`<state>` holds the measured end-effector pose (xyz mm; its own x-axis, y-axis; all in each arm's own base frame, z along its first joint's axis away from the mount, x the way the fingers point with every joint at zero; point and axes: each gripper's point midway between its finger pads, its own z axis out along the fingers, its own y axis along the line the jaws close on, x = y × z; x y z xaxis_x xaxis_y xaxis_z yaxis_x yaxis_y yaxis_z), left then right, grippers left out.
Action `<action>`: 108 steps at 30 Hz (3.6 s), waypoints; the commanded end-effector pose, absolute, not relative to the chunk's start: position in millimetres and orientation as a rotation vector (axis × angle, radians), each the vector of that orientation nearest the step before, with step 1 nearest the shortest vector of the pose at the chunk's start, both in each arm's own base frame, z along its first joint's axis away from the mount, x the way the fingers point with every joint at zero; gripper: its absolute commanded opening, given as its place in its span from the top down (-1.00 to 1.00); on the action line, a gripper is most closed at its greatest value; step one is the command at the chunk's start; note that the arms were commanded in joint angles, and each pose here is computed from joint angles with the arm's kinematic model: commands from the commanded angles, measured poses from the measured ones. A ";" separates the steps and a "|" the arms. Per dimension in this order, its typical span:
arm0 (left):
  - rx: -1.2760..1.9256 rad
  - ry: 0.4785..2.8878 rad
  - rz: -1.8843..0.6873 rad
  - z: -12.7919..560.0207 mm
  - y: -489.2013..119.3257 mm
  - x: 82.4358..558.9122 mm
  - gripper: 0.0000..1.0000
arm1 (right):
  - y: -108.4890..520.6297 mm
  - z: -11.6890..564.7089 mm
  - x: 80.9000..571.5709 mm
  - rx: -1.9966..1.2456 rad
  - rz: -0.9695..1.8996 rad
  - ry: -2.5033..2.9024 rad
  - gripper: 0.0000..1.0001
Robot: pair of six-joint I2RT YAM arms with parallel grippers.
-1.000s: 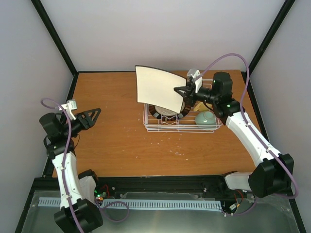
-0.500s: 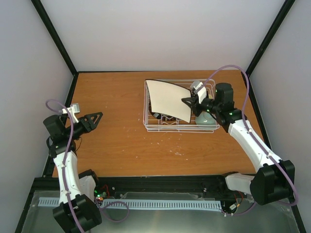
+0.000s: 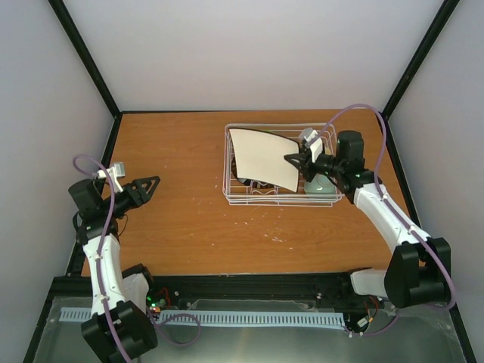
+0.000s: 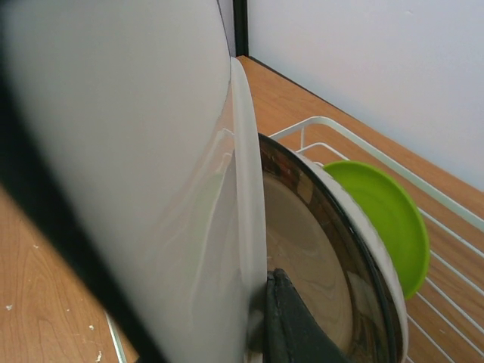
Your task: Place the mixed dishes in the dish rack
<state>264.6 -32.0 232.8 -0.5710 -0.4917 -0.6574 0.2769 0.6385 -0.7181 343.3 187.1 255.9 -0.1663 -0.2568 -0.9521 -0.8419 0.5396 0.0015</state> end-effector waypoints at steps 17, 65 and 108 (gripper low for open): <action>-0.146 1.915 -0.985 242.1 -29.0 267.1 -0.22 | 201.0 248.7 359.6 -1.046 0.745 1.535 0.94; -0.168 1.915 -0.945 245.3 -27.2 263.5 -0.20 | 187.1 217.2 362.7 -1.035 0.650 1.696 0.68; -0.199 1.936 -0.936 234.2 -20.2 272.7 -0.15 | 182.2 209.7 350.2 -1.048 0.588 1.696 0.46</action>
